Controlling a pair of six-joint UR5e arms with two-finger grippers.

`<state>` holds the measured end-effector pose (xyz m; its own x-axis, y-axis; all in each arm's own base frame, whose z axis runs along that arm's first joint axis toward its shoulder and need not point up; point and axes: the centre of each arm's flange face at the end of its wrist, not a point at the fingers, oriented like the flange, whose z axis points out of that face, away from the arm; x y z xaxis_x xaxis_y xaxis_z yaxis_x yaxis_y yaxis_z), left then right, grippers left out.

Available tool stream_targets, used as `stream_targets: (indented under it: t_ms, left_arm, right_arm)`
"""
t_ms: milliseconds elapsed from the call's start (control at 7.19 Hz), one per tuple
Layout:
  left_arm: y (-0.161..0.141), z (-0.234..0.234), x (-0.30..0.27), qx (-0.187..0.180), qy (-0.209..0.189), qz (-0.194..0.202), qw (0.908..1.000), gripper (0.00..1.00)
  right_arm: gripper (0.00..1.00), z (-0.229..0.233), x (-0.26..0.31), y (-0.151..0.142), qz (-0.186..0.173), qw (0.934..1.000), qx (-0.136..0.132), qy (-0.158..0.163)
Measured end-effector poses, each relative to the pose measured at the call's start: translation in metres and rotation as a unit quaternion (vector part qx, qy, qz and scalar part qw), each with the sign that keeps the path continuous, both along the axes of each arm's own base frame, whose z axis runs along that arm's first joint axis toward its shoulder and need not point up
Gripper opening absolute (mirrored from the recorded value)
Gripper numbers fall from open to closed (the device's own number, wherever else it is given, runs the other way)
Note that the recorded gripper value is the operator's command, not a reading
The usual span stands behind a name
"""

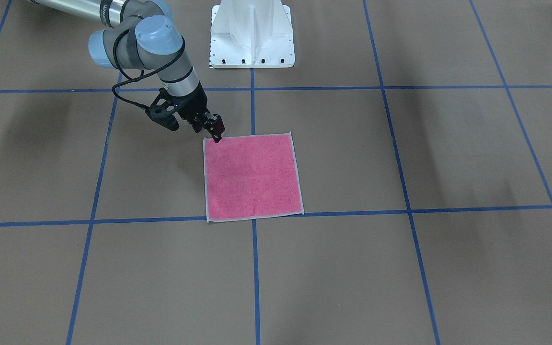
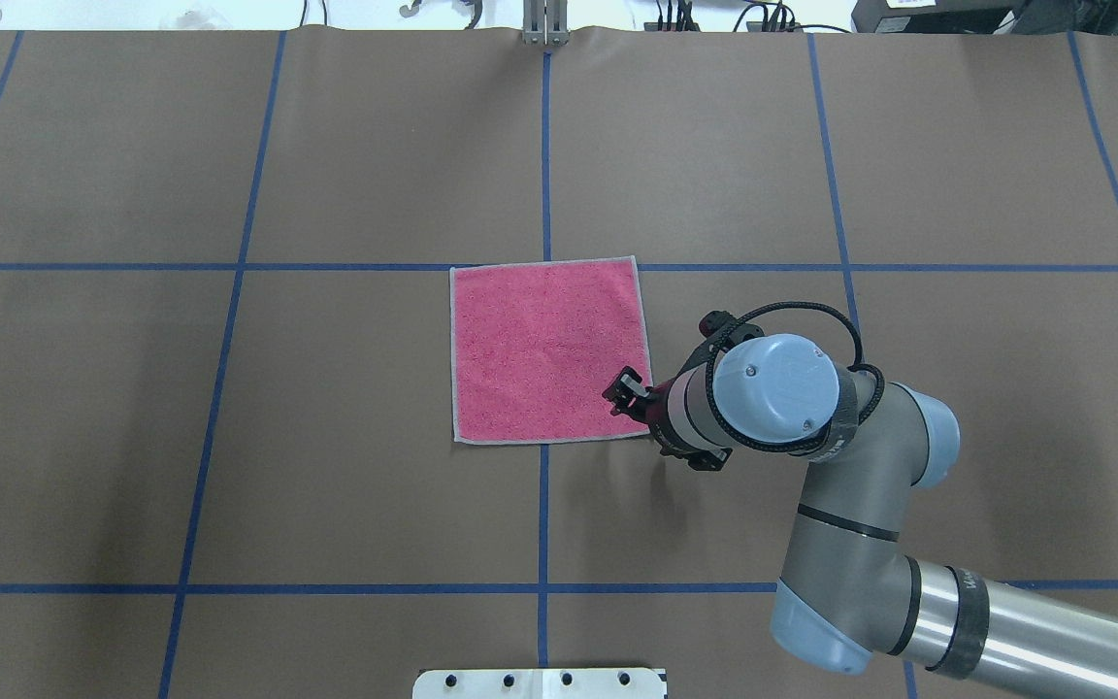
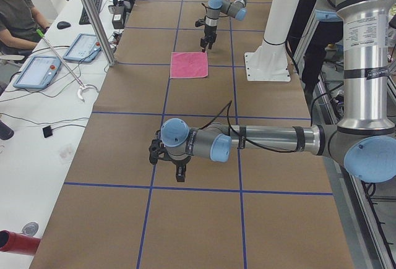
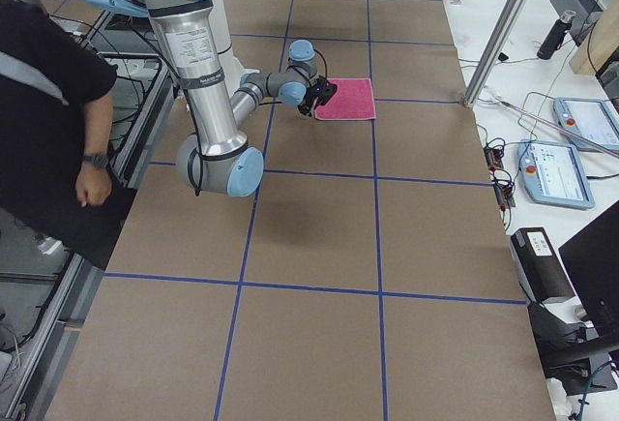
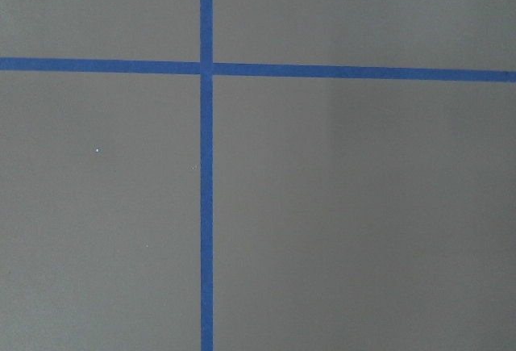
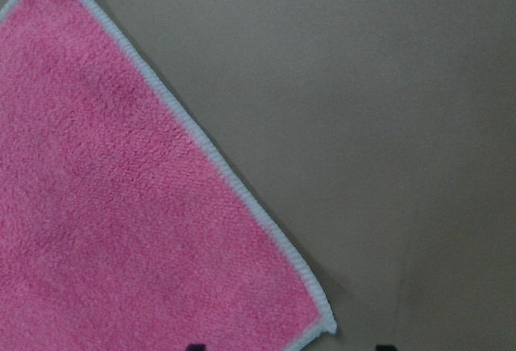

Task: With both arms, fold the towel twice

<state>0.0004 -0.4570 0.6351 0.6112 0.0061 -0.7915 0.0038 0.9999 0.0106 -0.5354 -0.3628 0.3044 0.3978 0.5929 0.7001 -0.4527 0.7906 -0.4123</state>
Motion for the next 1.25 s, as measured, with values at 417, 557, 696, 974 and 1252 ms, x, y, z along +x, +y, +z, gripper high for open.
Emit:
stream_targets:
  t_ms: [417, 557, 696, 974, 1252]
  left_arm:
    - [0.0000, 0.0000, 0.0000, -0.001, 0.000, 0.000, 1.0000, 1.00]
    - [0.0000, 0.0000, 0.0000, -0.001, 0.000, 0.000, 1.0000, 1.00]
    - [0.0000, 0.0001, 0.0000, -0.001, 0.000, 0.000, 1.0000, 1.00]
    - [0.0000, 0.0000, 0.0000, -0.001, 0.000, 0.000, 1.0000, 1.00]
    - [0.0000, 0.0001, 0.0000, -0.001, 0.000, 0.000, 1.0000, 1.00]
  right_arm:
    - [0.58, 0.0016, -0.0035, -0.0017, 0.000, 1.0000, -0.004, 0.008]
    - [0.55, 0.0024, -0.0043, -0.0019, 0.000, 0.9999, -0.005, 0.010]
    - [0.52, 0.0034, -0.0052, -0.0023, 0.000, 0.9999, -0.006, 0.011]
    - [0.19, 0.0030, -0.0063, -0.0029, 0.000, 0.9999, -0.006, 0.011]
    - [0.04, 0.0030, -0.0064, -0.0037, 0.001, 0.9999, -0.006, 0.011]
